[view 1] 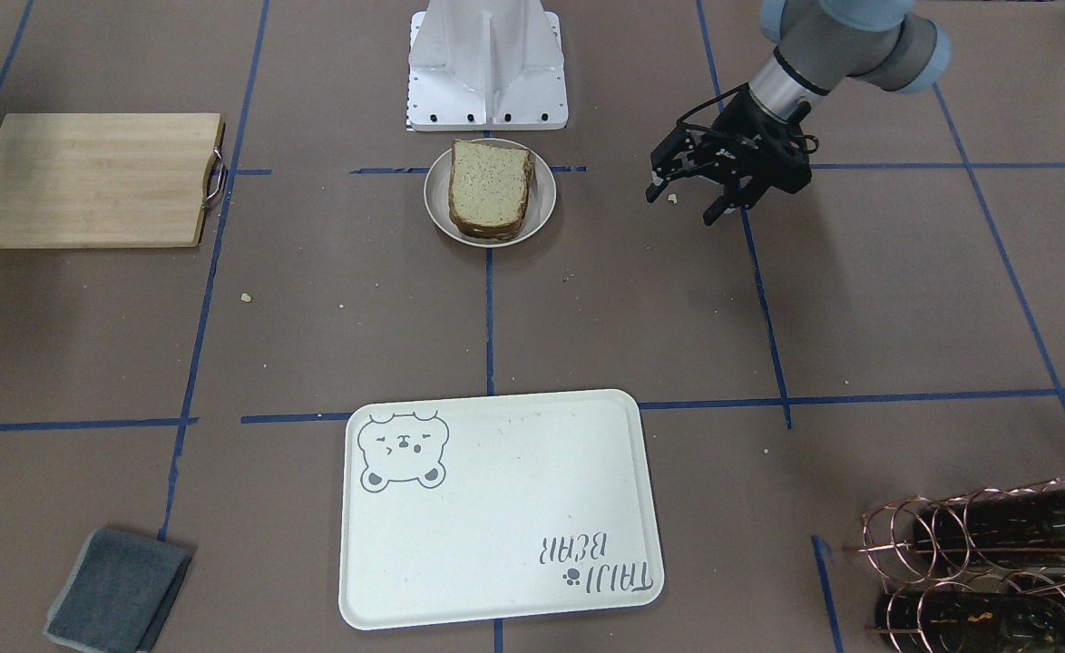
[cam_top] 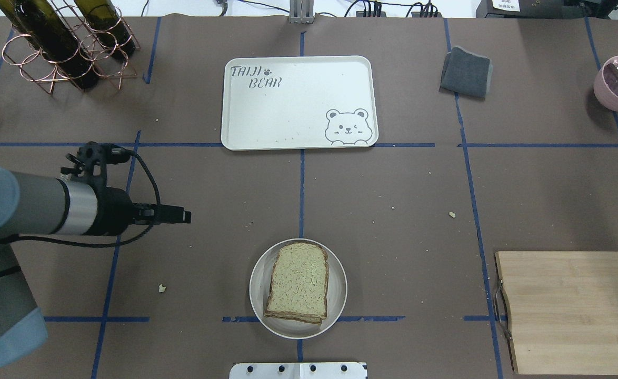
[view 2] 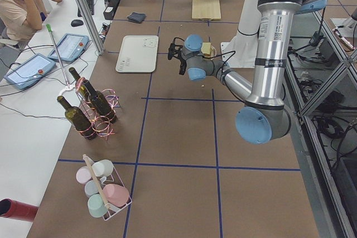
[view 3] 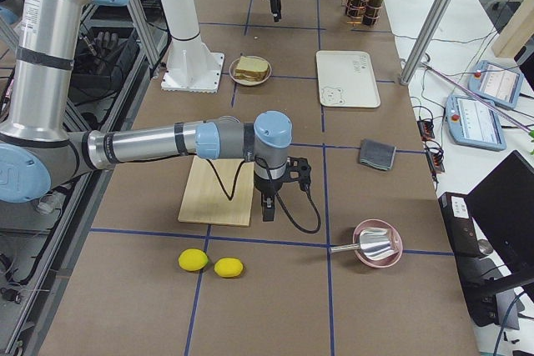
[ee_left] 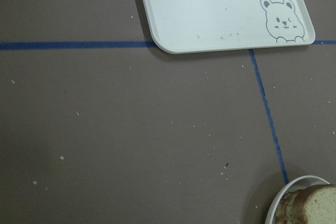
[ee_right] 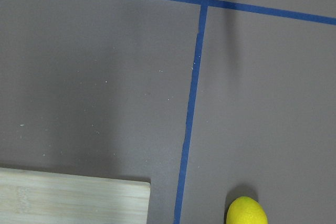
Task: Make sandwich and place on tray
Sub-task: 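Reach the left gripper to the white plate rim and grasp it, then carry the plate with the left gripper onto the white tray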
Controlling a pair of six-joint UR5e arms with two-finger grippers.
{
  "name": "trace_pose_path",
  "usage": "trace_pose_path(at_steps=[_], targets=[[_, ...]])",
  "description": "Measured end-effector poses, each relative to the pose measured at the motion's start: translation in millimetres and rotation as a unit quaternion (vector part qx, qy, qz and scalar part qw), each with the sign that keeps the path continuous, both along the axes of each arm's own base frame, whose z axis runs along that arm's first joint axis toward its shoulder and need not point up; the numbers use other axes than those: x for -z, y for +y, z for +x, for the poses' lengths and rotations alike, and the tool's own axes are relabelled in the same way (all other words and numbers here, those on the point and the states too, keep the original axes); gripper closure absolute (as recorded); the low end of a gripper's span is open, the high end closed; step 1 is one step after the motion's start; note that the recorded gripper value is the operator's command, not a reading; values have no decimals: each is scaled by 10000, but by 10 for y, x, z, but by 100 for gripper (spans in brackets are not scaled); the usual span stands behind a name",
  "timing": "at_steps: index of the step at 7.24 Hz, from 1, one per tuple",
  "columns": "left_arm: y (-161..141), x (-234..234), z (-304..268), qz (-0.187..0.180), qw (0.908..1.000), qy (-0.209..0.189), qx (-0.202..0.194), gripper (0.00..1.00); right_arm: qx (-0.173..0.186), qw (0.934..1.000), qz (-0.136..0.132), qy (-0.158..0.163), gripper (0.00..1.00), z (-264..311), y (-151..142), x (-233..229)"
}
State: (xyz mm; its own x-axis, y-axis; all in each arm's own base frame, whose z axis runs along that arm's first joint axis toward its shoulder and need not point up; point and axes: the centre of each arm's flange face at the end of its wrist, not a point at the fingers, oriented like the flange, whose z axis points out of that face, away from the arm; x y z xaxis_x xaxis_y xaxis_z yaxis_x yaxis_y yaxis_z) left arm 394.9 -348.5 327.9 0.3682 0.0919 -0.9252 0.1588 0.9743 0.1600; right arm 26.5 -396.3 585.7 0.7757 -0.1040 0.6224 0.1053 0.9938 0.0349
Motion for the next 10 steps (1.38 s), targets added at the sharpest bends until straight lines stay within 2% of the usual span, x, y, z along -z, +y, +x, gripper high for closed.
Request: trace_pose_path(at_steps=[2,4,6,7,8,9,10], targets=[[425,248,626,-466,9988,-59,138,41,-18,10000,-7,1,0,15,9,-5],[654,413,1105,-744,9971,-24,158,41,-63,10000,-20,5,0,52,22,-16],[732,425,1423,-797,9967,-96,116,43,-106,9999,-30,11,0,87,29,-26],[793,406,1520,-806,9966,-134,57,56,-118,9999,-33,12,0,97,30,-29],[862,378,1594,-814,9965,-173,-8,90,-128,9999,-41,15,0,105,31,-37],[900,365,1629,-816,9965,-191,-44,100,-132,9999,-50,19,0,108,32,-46],[912,362,1639,-813,9965,-195,-56,100,-134,9999,-57,22,0,110,32,-54]])
